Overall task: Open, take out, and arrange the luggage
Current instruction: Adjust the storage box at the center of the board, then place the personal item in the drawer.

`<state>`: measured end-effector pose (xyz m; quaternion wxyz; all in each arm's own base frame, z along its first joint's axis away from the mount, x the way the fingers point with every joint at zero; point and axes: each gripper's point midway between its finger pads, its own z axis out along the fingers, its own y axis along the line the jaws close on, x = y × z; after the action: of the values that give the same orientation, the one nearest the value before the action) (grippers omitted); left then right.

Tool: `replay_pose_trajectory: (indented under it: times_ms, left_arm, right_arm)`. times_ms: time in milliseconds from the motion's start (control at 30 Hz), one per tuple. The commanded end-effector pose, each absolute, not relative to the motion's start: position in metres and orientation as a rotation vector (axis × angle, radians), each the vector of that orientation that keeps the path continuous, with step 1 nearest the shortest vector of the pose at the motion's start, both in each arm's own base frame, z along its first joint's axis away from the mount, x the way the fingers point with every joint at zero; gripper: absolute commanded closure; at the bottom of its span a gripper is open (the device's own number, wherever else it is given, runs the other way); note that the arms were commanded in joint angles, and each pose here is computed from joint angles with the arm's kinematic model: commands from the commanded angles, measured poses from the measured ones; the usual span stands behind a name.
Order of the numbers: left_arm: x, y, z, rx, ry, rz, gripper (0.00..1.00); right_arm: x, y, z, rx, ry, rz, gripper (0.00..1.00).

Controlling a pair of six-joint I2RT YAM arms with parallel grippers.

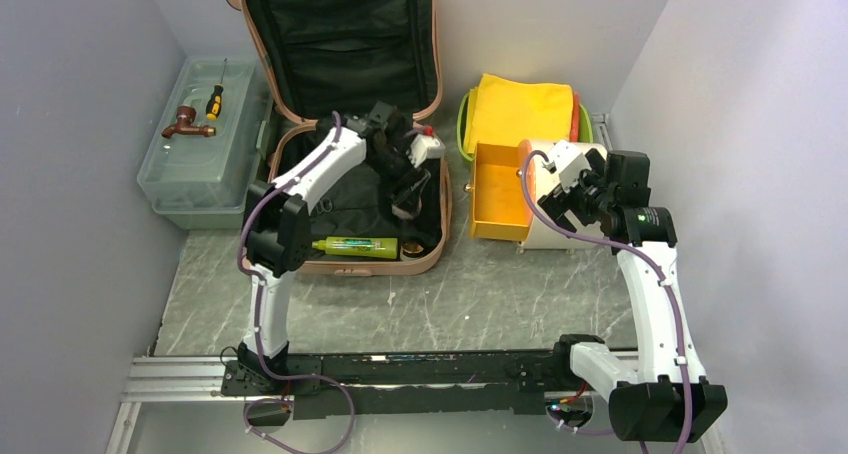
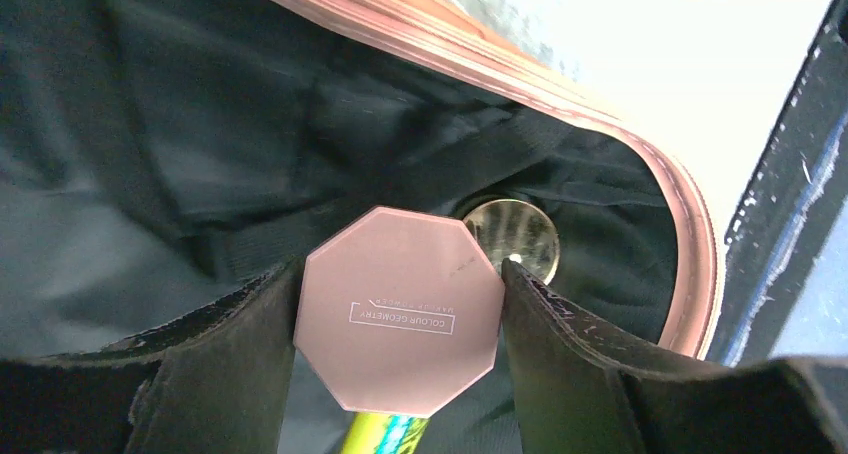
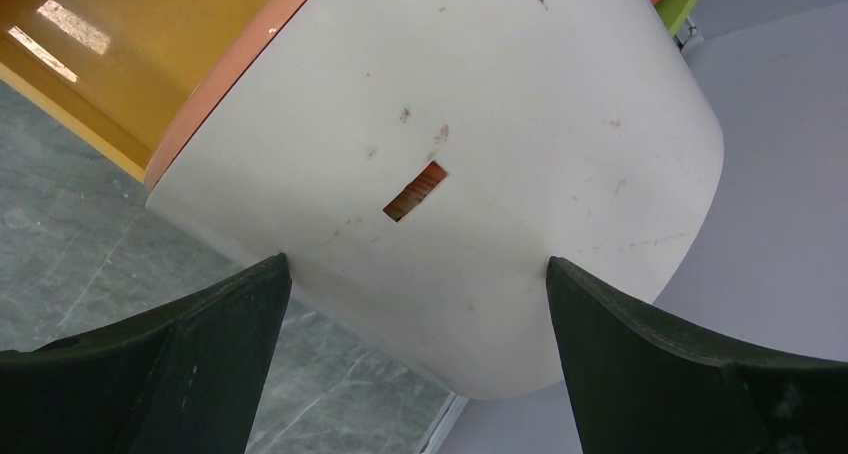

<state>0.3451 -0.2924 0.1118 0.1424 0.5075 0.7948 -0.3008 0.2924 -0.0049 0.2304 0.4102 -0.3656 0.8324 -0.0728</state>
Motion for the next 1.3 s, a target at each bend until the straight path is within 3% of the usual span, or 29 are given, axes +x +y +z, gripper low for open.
replay_pose_trajectory:
  times_ms: [0,300,467,933,1267]
  left_arm:
    - [0.373,-0.291,0.206,1.393,2.072,-0.762,1.0]
    - [0.399,-0.323,0.299,1.286,1.756,-0.787,1.0]
    - [0.402,-0.36,0.327,1.27,1.569,-0.806,1.0]
    - [0.38,-0.476,0.319,1.318,1.359,-0.955,1.0]
    - [0.358,-0.503,0.282,1.356,1.388,-1.029,1.0]
  right_arm:
    - [0.285,-0.023,0.182,-0.94,2.271,-0.225,0.0]
    - [0.303,-0.061,0.197,-0.737,2.302,-0.43,0.0]
    - [0.3,-0.072,0.211,-0.64,2.301,-0.402,0.0]
    - [0.261,-0.047,0.23,-0.713,2.226,-0.301,0.0]
    - [0.25,-0.051,0.238,-0.689,2.217,-0.34,0.0]
